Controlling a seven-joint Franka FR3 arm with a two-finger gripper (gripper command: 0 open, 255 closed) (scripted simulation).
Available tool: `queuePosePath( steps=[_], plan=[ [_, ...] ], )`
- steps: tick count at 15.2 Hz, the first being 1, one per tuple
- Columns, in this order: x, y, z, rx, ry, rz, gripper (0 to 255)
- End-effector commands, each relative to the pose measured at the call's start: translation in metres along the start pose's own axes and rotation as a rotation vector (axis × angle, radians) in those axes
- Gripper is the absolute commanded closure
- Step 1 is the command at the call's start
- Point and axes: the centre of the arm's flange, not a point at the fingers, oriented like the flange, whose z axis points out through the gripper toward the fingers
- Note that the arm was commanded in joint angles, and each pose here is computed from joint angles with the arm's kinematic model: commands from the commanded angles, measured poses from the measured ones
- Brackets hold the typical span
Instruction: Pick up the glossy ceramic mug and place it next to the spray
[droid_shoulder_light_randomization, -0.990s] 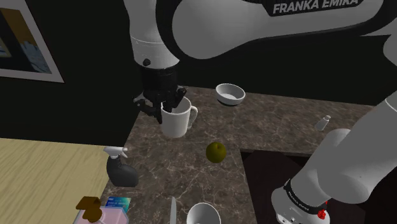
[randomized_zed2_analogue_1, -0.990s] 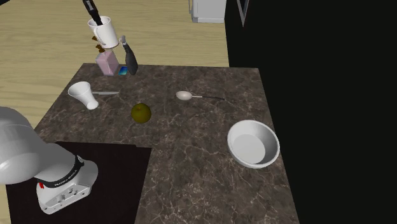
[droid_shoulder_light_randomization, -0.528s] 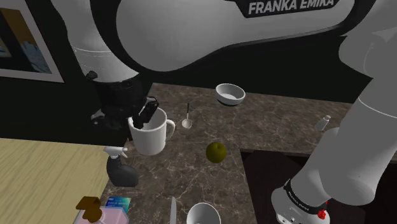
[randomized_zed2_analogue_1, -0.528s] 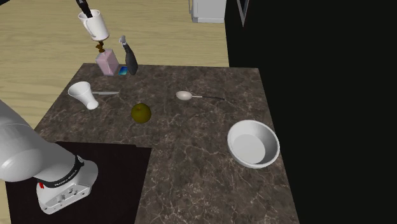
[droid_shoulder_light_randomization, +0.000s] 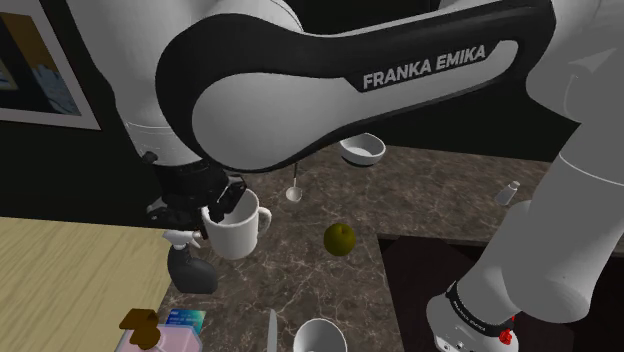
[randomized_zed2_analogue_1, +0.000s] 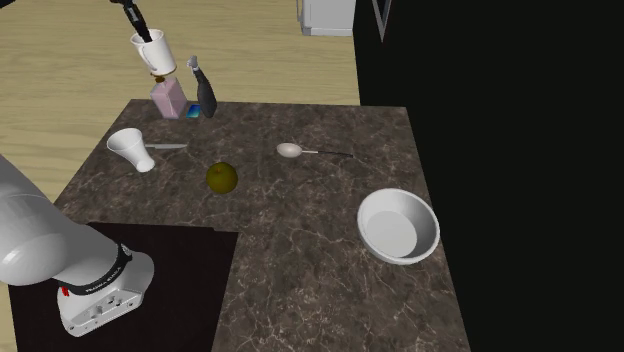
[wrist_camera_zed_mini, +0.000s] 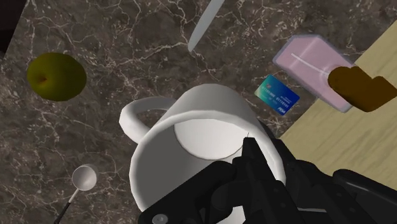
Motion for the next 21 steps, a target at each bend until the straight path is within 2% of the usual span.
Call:
queuePosePath(
  steps=[1, 21],
  plan=[
    [0.000, 0.000, 0.010, 0.000, 0.000, 0.000, 255],
    [-0.005, -0.006, 0.116, 0.000, 0.000, 0.000, 255]
  ],
)
